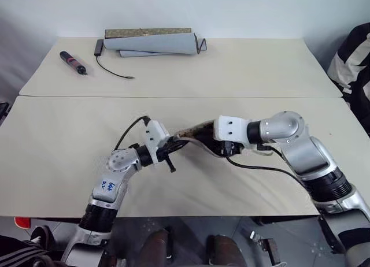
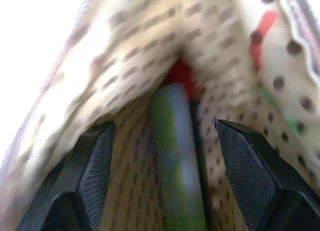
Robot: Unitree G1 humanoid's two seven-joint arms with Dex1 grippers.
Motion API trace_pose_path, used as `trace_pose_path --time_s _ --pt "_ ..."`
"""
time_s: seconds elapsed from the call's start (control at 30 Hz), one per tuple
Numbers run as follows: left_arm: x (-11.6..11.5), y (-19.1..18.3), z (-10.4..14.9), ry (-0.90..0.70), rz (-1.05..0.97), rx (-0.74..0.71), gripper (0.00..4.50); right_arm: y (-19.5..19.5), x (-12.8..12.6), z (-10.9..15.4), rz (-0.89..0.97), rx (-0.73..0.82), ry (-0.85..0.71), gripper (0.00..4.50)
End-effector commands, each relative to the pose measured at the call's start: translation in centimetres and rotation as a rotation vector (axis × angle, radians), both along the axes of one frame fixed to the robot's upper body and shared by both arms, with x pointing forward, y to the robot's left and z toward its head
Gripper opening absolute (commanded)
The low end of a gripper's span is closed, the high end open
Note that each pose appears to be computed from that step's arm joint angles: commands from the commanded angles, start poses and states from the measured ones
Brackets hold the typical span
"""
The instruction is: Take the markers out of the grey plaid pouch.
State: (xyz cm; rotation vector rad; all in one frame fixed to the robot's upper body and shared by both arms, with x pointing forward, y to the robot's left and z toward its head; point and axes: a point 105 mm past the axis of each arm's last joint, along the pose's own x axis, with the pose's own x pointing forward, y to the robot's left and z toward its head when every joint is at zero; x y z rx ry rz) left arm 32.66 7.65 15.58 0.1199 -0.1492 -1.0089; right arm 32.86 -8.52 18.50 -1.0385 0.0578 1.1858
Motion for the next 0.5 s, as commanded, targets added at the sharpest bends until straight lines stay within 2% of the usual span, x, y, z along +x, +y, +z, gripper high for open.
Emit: trace_pose_path --time_s 0.03,0.17,0.27,0.37,0.5 --pt "-0.2 -0.3 1.3 -0.045 -0.020 -0.002 0.00 0.3 -0.5 1.5 0.061 0.003 -0.087 3.32" --pt "-1.2 -1.2 0.4 -0.040 -0.069 0.041 0.00 0.6 -0.3 1.9 0.034 0.044 -0.068 3.32" --pt "-1.5 -1.4 0.4 -0.043 -0.085 0.039 0.00 -0.5 0.6 1.3 -0.034 0.019 -0.051 3.32" --pt "-1.5 -1.2 0.3 -0.036 -0.082 0.038 0.00 -1.1 0.5 -0.7 -0.064 -0.032 -0.007 3.32" --pt "-1.4 -1.2 0.5 -0.034 -0.077 0.029 0.00 -0.5 0.2 -0.7 -0.061 -0.004 0.016 3.32"
